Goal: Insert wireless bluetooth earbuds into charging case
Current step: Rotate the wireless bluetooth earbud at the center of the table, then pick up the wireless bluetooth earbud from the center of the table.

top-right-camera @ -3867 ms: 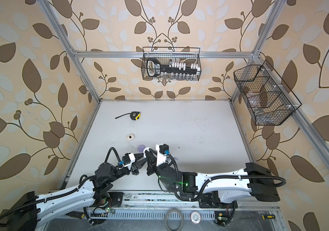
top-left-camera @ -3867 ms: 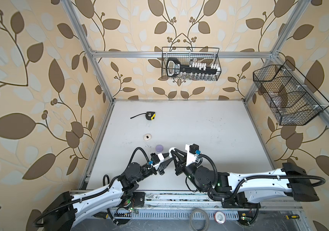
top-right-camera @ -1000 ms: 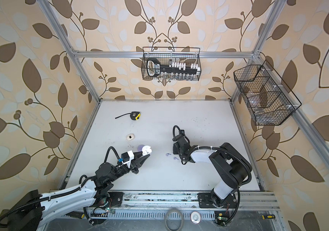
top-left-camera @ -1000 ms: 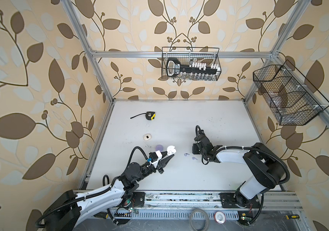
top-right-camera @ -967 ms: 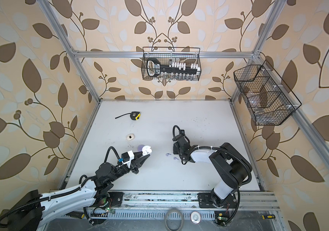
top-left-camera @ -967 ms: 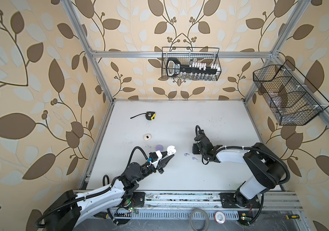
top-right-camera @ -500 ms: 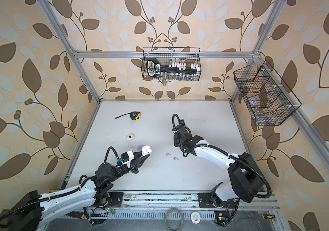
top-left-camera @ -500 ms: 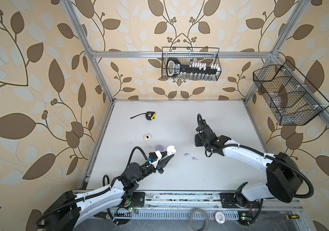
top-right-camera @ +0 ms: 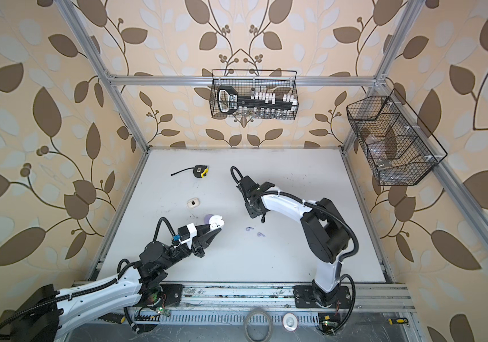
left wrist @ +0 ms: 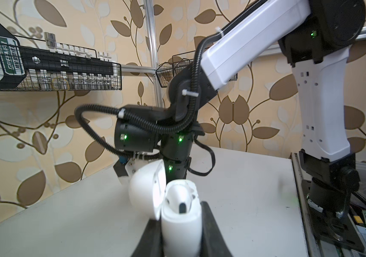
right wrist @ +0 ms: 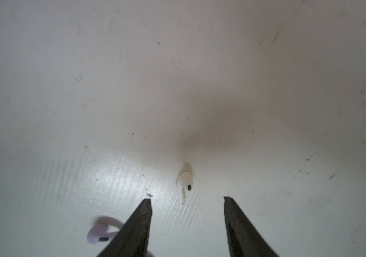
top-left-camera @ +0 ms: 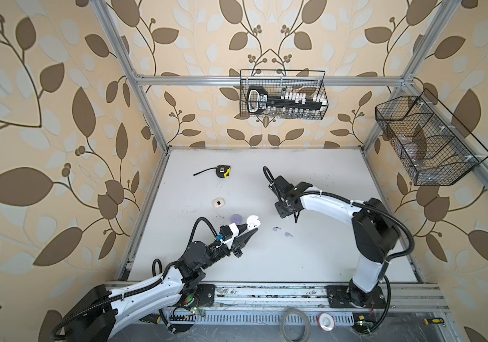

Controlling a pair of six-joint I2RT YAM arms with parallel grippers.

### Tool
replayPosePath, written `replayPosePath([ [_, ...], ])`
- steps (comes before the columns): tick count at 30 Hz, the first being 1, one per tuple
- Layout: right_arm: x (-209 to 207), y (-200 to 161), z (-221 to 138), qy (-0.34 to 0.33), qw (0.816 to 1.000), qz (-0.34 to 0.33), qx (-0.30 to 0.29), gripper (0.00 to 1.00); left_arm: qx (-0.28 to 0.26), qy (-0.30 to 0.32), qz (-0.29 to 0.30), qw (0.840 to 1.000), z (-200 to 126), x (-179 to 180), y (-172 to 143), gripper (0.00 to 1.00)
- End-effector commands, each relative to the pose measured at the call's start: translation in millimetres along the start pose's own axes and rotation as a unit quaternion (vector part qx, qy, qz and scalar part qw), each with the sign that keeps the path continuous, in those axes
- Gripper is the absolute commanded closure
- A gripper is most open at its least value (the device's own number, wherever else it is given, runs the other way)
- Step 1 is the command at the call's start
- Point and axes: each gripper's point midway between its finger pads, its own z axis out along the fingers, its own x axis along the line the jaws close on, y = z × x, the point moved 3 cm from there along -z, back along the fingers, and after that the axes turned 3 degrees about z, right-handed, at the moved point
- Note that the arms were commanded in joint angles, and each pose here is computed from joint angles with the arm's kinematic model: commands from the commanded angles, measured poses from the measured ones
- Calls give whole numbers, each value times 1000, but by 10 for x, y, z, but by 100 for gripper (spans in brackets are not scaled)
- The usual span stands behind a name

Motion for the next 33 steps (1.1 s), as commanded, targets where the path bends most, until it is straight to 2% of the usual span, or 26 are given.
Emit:
replayPosePath([
  [1,-26,-55,124,-3,999,-21,39,45,-42,-6,15,999,46,7,275,100],
  [6,-4,-70,309,10,998,-17,52,45,-39,-6,16,999,55,8,273,100],
  [12,-42,-116,401,38,998,6,59,52,-35,-9,16,999,68,2,263,100],
  [33,-52,-262,284,70,996,27,49,64,-31,-12,21,999,76,-3,269,100],
])
